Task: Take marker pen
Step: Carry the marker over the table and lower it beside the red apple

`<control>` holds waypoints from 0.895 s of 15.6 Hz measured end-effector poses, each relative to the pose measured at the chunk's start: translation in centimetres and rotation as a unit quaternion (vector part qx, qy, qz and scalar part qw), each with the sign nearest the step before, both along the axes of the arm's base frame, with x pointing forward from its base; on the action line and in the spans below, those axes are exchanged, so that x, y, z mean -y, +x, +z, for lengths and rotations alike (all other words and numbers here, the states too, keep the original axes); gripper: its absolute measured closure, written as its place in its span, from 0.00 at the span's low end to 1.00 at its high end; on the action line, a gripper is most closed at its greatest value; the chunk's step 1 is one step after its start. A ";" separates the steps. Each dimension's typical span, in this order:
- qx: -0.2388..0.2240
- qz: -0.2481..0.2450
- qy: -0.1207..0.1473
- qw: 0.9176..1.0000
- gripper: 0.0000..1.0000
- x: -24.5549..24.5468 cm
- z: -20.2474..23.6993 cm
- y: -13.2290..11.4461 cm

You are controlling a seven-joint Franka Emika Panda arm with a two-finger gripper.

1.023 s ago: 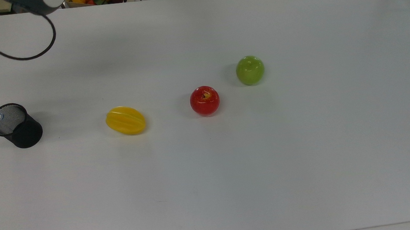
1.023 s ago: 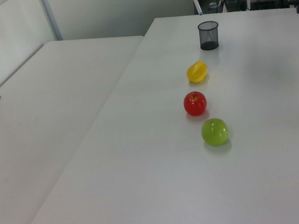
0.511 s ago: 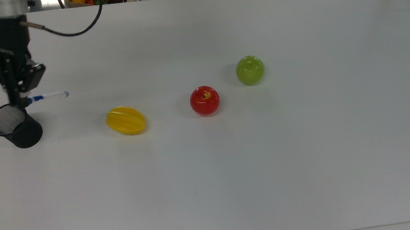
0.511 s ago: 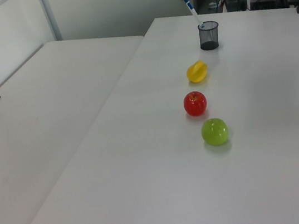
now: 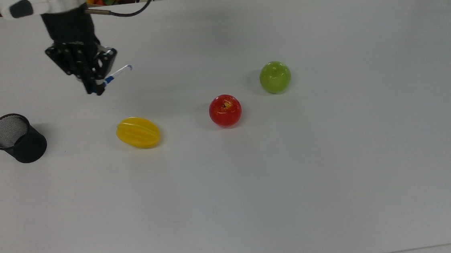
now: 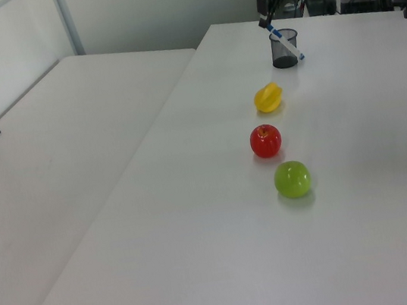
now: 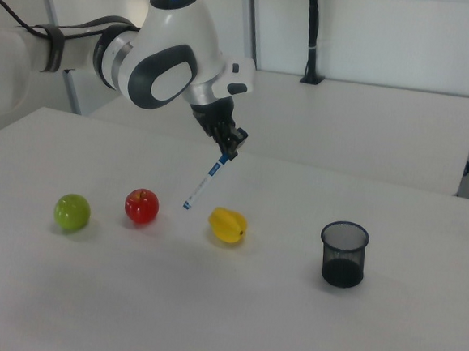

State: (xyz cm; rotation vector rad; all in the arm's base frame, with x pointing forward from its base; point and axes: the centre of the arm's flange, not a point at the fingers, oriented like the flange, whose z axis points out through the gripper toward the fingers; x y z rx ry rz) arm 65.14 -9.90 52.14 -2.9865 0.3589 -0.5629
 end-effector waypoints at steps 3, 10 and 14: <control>-0.047 0.032 0.012 0.998 0.83 -2.4 -1.1 -1.1; -0.107 0.091 0.023 0.990 0.83 -7.2 -4.6 -2.9; -0.125 0.107 0.023 0.986 0.83 -8.2 -6.5 -3.5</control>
